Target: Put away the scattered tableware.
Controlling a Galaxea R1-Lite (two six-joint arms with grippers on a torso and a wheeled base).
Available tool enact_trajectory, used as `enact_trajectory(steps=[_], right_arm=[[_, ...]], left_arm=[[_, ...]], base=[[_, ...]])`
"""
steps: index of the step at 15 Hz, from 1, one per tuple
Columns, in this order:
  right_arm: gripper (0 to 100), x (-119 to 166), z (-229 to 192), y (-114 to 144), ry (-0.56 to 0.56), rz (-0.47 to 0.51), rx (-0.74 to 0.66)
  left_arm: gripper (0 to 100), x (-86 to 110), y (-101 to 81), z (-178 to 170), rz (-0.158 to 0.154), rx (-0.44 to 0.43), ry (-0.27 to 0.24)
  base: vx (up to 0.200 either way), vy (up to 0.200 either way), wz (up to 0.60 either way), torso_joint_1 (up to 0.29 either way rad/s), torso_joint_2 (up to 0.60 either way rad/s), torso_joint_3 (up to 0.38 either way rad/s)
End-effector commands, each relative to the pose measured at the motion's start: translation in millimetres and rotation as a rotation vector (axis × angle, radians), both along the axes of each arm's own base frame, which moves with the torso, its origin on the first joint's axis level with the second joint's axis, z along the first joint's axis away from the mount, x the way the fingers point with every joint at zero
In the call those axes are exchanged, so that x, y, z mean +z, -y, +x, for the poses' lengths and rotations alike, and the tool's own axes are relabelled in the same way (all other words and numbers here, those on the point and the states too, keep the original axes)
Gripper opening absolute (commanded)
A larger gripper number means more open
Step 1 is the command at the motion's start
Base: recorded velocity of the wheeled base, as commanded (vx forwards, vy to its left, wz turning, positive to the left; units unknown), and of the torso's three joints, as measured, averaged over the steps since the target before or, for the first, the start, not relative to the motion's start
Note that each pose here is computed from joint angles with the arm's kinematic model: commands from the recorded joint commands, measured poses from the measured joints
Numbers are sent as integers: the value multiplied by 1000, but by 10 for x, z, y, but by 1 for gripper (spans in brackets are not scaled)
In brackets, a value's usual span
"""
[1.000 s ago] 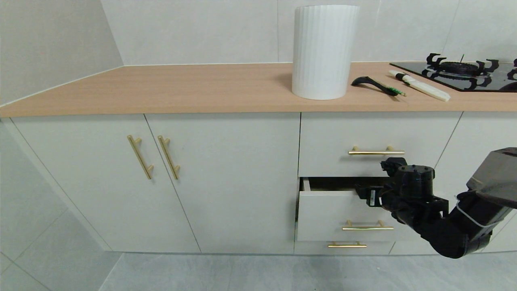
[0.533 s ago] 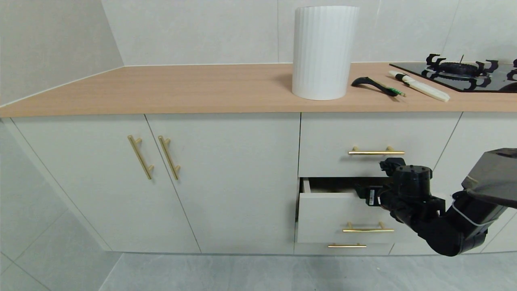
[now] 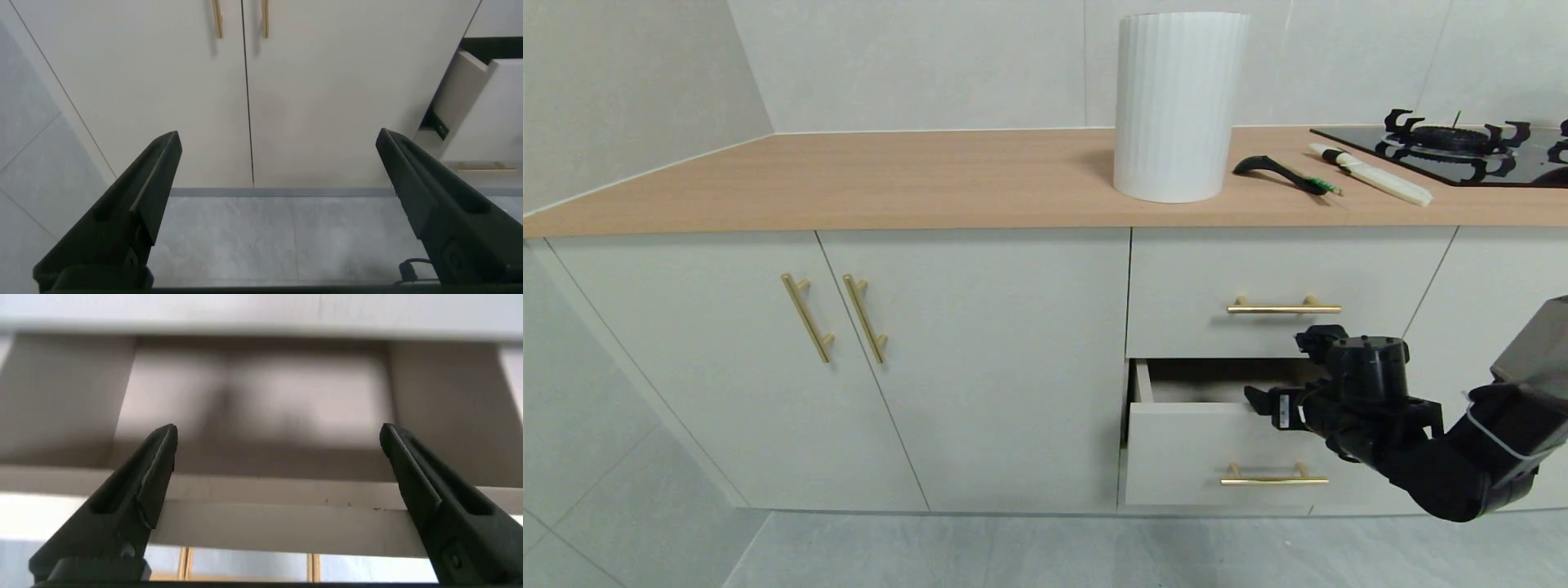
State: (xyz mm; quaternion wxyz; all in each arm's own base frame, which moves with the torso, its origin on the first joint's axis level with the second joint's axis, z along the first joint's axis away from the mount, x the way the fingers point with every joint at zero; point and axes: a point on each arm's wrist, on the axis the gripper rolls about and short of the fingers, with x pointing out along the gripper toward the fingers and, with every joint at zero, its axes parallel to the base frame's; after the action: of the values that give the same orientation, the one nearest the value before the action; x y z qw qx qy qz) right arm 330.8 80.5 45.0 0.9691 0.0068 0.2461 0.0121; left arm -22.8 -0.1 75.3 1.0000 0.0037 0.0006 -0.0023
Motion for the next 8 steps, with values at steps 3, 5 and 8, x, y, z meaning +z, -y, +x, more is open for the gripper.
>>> enact_trajectory(steps=[3, 5, 8], right_arm=[[100, 230, -174, 30, -36, -7, 47], [100, 291, -259, 33, -70, -23, 80], [100, 354, -354, 10, -111, -35, 114]], left_arm=[[100, 0, 0, 0, -1, 0, 0], [100, 0, 0, 0, 0, 0, 0], [100, 0, 0, 0, 0, 0, 0]], base=[[0, 0, 0, 0, 0, 0], [0, 0, 0, 0, 0, 0], [0, 0, 0, 0, 0, 0]])
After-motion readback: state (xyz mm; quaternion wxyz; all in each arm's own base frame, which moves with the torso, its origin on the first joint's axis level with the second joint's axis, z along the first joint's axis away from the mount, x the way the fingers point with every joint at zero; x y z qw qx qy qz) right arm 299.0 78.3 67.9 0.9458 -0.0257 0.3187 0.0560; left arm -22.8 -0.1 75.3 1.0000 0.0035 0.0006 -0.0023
